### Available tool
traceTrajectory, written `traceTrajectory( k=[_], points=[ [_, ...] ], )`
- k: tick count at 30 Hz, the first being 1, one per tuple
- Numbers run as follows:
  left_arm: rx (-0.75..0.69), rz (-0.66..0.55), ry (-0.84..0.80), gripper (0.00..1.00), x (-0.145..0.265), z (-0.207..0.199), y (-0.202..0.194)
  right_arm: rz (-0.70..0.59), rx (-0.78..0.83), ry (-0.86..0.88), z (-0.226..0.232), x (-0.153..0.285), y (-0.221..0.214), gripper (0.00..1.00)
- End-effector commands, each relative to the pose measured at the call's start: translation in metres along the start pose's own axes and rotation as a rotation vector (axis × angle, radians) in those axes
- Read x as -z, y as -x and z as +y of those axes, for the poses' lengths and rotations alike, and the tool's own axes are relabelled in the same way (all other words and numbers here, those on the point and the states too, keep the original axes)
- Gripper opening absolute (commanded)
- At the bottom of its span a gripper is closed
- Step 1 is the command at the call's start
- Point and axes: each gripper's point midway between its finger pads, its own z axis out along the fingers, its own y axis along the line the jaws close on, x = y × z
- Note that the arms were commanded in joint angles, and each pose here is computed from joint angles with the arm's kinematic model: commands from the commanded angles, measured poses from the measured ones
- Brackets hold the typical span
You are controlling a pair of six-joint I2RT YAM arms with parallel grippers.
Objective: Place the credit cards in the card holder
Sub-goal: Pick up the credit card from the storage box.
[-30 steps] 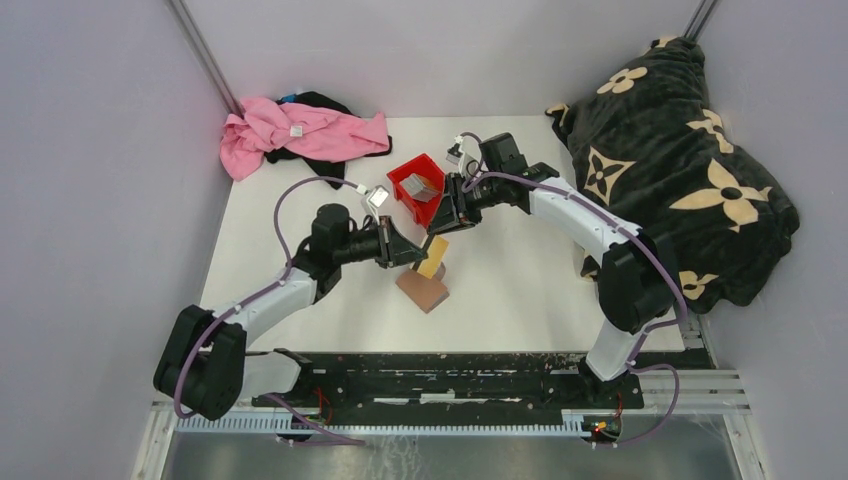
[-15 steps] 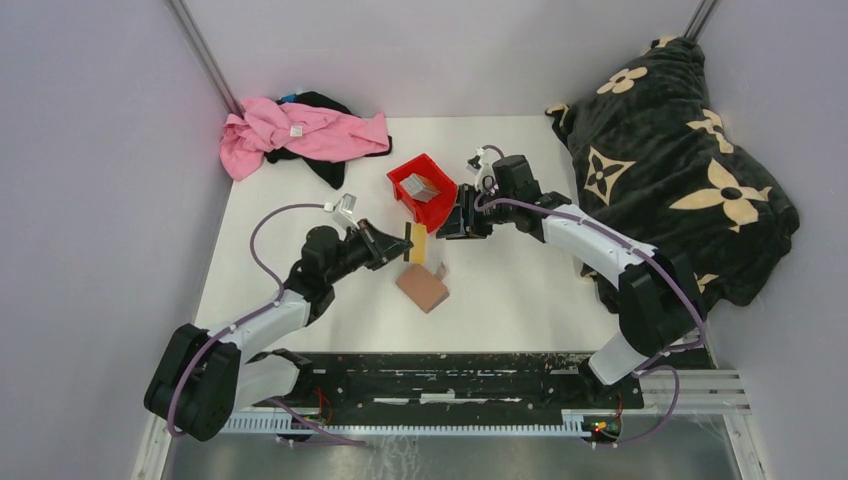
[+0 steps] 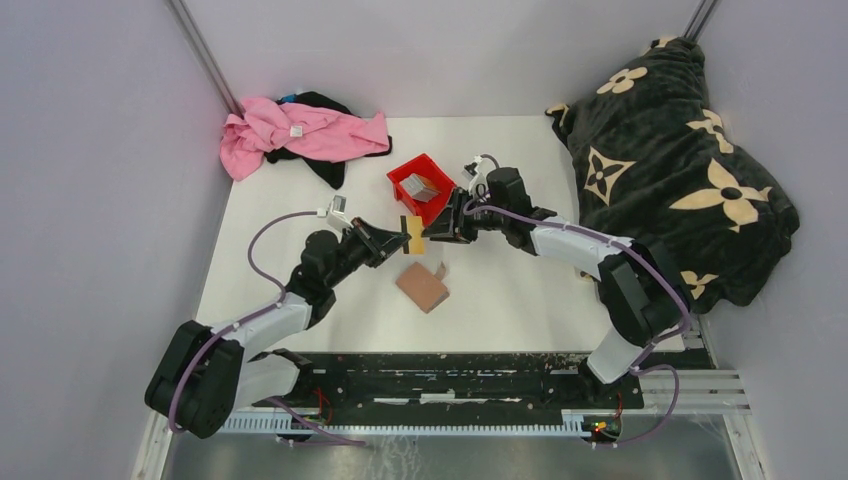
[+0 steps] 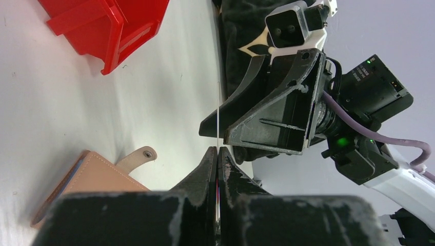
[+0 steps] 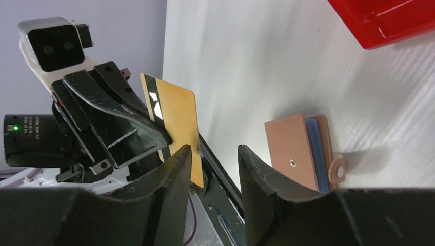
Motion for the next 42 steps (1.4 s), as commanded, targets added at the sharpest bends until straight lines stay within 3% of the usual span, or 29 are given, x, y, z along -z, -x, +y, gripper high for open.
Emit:
traceTrajectory(
  k=[1, 9, 26, 29, 33, 36, 39, 42],
  points=[
    [0.031, -0.031, -0.053, 0.03, -0.001, -0.014, 0.006, -0.015, 0.001, 0.115, 0.023, -0.009, 0.007, 0.44],
    [0.047, -0.024, -0.062, 0.03, -0.005, -0.014, 0.005, 0.032, -0.013, 0.153, 0.031, -0.022, -0.003, 0.42],
    [0.084, 0.017, -0.033, 0.03, -0.012, 0.000, -0.006, 0.073, -0.132, 0.389, 0.070, -0.025, -0.003, 0.05],
    [0.094, 0.019, -0.037, 0.03, -0.011, 0.001, -0.007, 0.073, -0.133, 0.424, 0.078, -0.024, -0.001, 0.06],
    [0.101, 0.021, -0.049, 0.03, -0.012, -0.002, -0.007, 0.079, -0.135, 0.432, 0.079, -0.026, -0.002, 0.17],
    [0.102, 0.024, -0.054, 0.03, -0.012, -0.004, -0.007, 0.082, -0.136, 0.435, 0.079, -0.028, -0.003, 0.20],
    [0.104, 0.032, -0.053, 0.03, -0.012, -0.003, -0.008, 0.083, -0.136, 0.449, 0.081, -0.028, -0.003, 0.16],
    [0.110, 0.043, -0.043, 0.03, -0.011, 0.000, -0.011, 0.083, -0.134, 0.458, 0.085, -0.028, -0.002, 0.05]
  ],
)
